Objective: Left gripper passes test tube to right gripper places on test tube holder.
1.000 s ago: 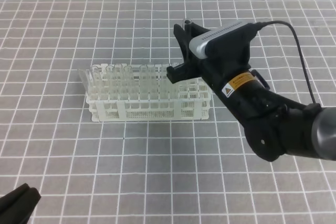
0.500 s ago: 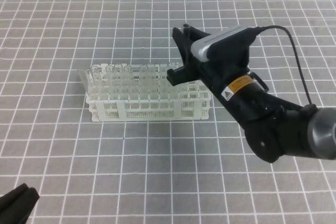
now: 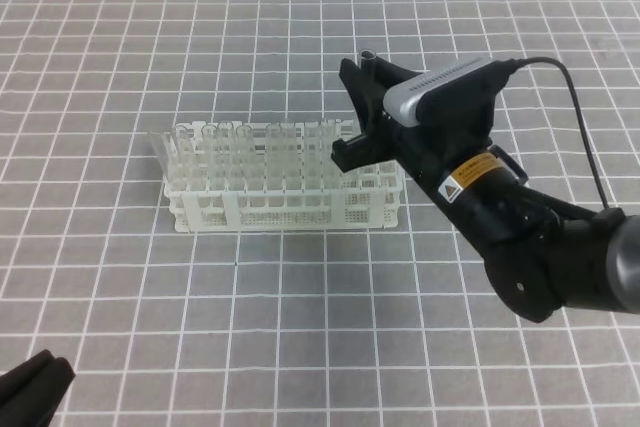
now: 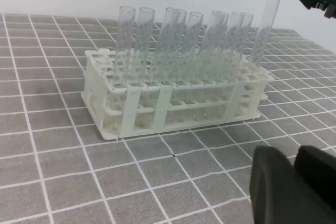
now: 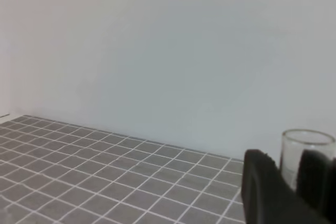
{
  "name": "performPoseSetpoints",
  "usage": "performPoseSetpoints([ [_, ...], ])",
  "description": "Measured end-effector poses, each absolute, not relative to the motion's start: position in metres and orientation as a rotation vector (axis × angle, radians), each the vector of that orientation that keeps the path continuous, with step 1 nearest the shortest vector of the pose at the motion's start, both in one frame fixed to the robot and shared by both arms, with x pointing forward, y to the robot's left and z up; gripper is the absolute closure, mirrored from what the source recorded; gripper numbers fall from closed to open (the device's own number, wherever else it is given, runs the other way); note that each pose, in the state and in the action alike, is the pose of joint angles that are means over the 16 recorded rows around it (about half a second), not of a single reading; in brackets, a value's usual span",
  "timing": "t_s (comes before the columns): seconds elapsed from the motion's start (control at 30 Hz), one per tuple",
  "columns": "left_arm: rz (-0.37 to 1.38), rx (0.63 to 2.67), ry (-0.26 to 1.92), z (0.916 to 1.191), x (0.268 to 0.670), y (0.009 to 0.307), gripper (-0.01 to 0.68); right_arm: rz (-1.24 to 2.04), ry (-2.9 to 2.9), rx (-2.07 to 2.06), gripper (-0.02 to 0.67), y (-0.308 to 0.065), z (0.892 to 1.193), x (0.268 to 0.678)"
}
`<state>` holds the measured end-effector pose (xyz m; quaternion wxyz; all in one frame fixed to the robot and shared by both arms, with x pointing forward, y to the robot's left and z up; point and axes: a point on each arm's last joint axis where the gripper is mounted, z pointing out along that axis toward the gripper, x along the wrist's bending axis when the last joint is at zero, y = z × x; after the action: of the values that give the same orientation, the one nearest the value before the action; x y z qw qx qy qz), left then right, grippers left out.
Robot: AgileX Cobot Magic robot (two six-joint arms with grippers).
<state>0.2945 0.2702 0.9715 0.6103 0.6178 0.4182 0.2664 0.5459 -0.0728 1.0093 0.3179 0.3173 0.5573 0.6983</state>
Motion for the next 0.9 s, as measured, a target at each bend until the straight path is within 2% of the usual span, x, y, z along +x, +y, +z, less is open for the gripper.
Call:
performPoseSetpoints([
  [0.53,0.616,1.429,0.968,0.971,0.295,0.270,0.666,1.835,1.494,0.860,0.639,-0.070,0.994,0.549],
  [0.9,0.616,1.429,0.968,0.971,0.295,0.270,0.666,1.841,1.475,0.851,0.639,-0.067,0.999,0.554],
])
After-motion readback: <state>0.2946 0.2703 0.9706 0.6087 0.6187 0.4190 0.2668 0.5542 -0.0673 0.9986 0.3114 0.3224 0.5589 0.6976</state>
